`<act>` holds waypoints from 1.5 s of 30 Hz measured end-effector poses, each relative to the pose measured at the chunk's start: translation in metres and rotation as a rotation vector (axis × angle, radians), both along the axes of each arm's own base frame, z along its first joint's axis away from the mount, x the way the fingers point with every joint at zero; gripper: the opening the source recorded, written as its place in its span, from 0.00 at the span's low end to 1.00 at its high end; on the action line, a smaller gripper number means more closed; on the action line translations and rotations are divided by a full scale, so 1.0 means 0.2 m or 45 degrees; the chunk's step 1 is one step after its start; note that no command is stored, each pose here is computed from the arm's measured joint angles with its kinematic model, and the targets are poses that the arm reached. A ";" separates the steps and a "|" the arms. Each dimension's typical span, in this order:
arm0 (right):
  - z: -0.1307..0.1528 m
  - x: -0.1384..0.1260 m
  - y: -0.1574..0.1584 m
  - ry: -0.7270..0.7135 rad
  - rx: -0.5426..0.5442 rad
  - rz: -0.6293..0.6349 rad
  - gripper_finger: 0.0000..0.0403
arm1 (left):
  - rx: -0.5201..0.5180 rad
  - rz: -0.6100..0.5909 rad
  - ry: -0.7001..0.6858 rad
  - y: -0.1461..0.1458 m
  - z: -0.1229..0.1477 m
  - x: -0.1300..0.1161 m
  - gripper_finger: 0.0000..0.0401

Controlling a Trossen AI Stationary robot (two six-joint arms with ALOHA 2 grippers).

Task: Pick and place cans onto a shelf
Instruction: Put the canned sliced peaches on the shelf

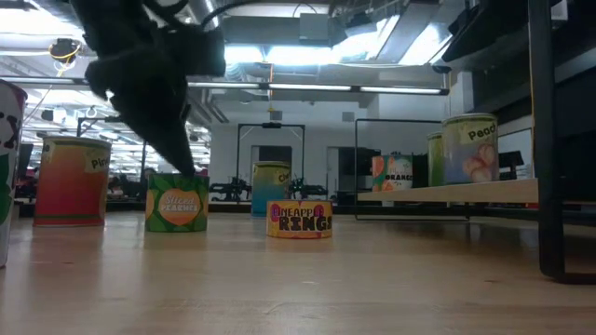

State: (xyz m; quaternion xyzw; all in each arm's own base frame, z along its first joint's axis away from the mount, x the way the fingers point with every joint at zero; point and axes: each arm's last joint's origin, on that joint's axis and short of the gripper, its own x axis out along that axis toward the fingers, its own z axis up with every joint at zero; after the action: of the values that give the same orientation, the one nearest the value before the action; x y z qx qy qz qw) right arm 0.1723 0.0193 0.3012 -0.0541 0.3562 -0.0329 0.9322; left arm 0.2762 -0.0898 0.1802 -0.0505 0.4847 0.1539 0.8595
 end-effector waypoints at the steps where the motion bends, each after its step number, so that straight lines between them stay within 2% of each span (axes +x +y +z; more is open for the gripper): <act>1: 0.00 0.00 0.00 0.000 0.000 0.000 0.27 | 0.002 0.001 0.006 0.00 -0.01 0.00 0.26; 14: 0.00 0.00 0.00 0.001 0.001 0.000 0.27 | 0.025 0.007 0.029 0.00 -0.03 0.01 0.18; 25: 0.00 0.00 0.00 0.001 0.001 0.000 0.27 | 0.023 0.006 0.030 0.00 -0.03 0.01 0.02; 35: 0.00 0.00 0.00 0.001 0.001 0.000 0.27 | 0.022 -0.007 0.034 0.00 -0.03 0.01 0.01; 39: 0.00 0.00 0.00 0.001 0.001 0.000 0.27 | 0.035 -0.086 0.041 -0.01 0.00 0.03 0.01; 45: 0.00 0.00 0.00 0.001 0.001 0.000 0.27 | 0.079 -0.201 -0.053 -0.04 0.16 0.12 0.00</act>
State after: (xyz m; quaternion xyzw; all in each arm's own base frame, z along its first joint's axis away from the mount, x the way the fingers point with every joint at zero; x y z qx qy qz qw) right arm 0.1723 0.0193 0.3011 -0.0538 0.3566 -0.0328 0.9321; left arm 0.3000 -0.0980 0.2126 0.0111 0.4644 0.0996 0.8800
